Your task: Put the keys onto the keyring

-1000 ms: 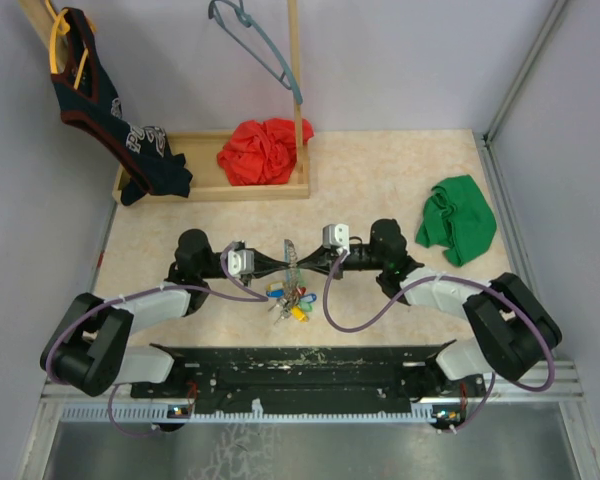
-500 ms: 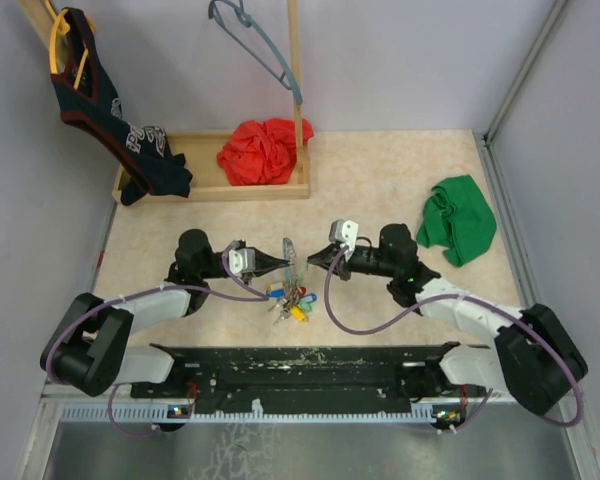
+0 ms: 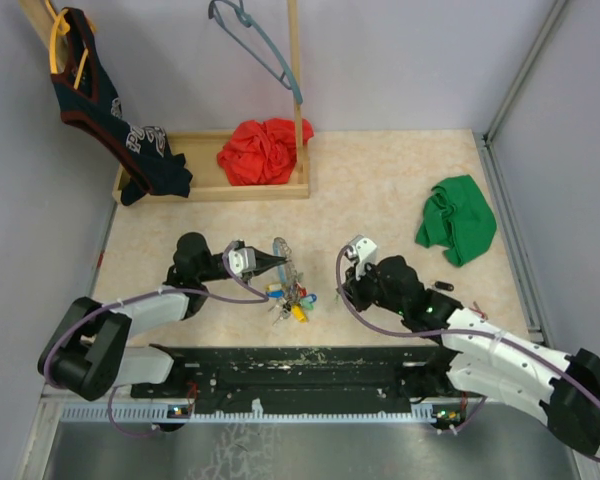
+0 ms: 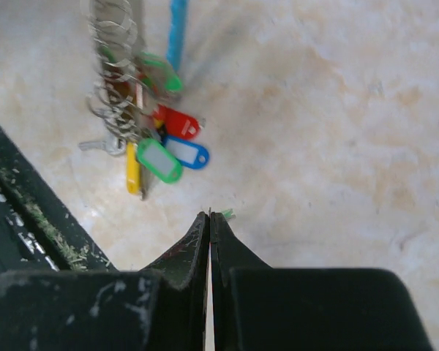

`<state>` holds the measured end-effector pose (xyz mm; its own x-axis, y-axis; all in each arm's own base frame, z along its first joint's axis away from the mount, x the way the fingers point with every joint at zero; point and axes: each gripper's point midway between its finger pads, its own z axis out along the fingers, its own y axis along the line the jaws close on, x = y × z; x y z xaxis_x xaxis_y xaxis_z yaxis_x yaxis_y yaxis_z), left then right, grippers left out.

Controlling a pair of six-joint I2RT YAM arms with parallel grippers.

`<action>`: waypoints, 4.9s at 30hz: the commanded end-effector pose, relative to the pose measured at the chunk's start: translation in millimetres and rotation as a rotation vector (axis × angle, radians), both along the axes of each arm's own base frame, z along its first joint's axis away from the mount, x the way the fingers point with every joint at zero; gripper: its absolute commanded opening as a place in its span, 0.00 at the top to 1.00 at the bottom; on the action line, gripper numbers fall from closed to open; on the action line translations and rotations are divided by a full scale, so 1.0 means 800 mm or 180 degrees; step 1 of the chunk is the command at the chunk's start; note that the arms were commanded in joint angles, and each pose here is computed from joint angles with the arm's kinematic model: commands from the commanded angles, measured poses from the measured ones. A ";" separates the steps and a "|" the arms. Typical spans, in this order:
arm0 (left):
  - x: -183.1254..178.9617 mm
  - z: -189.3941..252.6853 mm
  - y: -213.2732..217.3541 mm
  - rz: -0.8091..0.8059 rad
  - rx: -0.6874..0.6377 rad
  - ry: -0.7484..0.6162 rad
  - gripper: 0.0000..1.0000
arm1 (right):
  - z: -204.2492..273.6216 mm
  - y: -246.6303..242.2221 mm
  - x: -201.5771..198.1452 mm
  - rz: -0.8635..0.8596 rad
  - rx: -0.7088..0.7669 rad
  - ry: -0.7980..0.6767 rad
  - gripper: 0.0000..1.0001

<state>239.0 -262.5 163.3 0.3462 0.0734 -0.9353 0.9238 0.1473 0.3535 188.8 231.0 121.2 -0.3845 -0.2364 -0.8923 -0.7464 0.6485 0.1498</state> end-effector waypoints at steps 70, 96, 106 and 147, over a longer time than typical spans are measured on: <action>0.014 0.017 0.015 0.0352 -0.0109 -0.0131 1.00 | -0.111 -0.014 0.103 -0.1295 -0.2585 0.1561 0.67; 0.013 0.017 0.014 0.0328 -0.0114 -0.0104 1.00 | -0.109 -0.028 0.102 -0.1398 -0.2692 0.1509 0.89; 0.013 0.017 0.014 0.0332 -0.0115 -0.0099 1.00 | -0.100 -0.020 0.113 -0.1553 -0.2496 0.1381 0.67; 0.012 0.018 0.015 0.0321 -0.0131 -0.0101 1.00 | -0.087 -0.030 0.103 -0.1342 -0.1949 0.1313 1.00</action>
